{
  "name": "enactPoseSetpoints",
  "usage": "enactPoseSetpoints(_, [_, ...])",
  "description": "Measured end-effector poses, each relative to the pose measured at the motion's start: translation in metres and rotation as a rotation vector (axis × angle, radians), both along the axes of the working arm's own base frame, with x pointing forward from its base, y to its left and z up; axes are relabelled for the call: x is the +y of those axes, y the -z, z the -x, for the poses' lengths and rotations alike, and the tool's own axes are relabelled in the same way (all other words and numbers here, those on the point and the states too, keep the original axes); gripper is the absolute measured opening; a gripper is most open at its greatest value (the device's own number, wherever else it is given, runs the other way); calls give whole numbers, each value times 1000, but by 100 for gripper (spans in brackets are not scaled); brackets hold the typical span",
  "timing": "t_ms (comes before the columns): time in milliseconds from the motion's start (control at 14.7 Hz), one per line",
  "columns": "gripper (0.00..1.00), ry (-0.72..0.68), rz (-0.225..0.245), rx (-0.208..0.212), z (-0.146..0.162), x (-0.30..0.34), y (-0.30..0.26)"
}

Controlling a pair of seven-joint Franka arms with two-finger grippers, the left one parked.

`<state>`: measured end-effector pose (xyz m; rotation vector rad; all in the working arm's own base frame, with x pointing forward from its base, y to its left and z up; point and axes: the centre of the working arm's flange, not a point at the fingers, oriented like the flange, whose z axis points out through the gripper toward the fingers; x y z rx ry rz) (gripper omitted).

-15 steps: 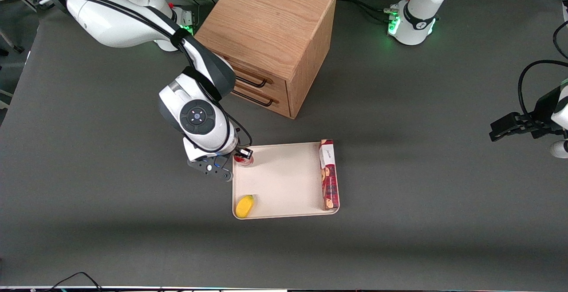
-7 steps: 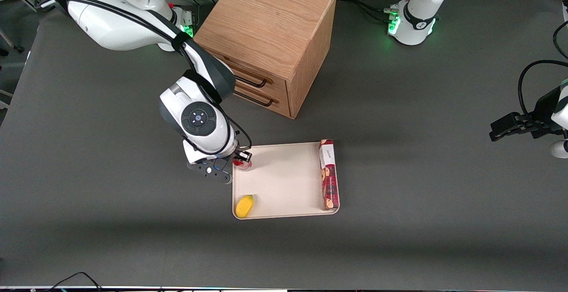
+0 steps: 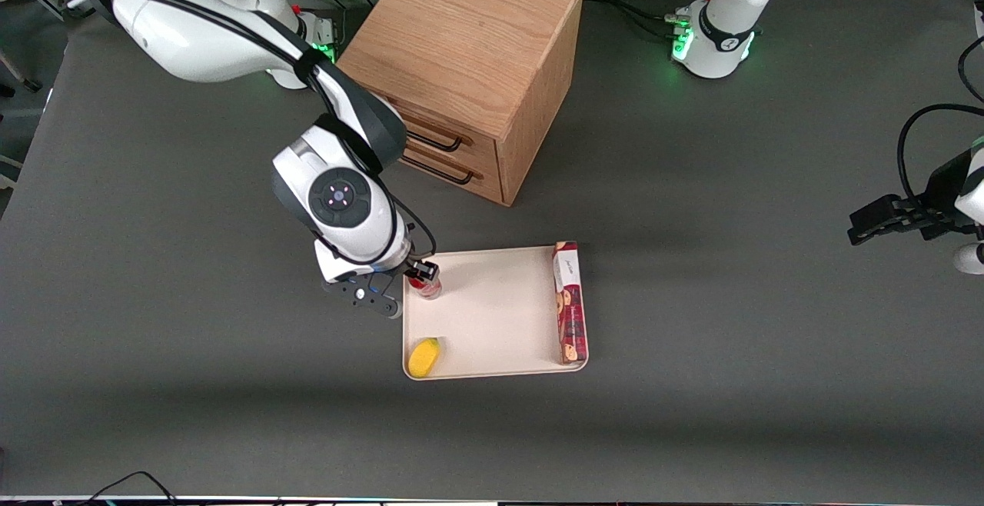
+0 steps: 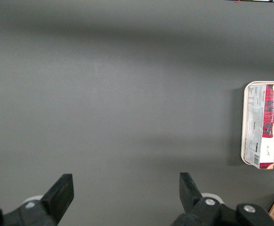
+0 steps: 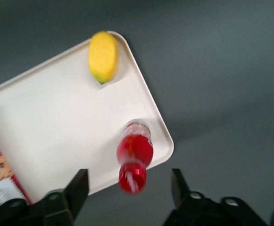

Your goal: Place coke bottle on tray

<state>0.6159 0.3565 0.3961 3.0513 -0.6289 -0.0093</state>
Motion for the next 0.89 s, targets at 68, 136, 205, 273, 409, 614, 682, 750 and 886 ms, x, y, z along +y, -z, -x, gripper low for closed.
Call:
enactPoseSetpoints(68, [94, -15, 23, -11, 6, -3, -34])
enactPoseSetpoints(136, [100, -54, 57, -20, 15, -10, -75])
enactPoseSetpoints(205, [100, -102, 94, -25, 27, -21, -118])
enactPoseSetpoints(273, [100, -156, 118, -17, 39, -37, -158])
enactPoseSetpoints(409, [100, -246, 131, 23, 59, -83, -219])
enactPoseSetpoints(614, [100, -304, 74, 67, 64, -185, -271])
enactPoseSetpoints(682, [100, -298, 53, 70, 65, -221, -279])
enactPoseSetpoints(750, [100, -285, 39, 75, 66, -253, -281])
enactPoseSetpoints(886, [100, -273, 9, 72, 69, -299, -272])
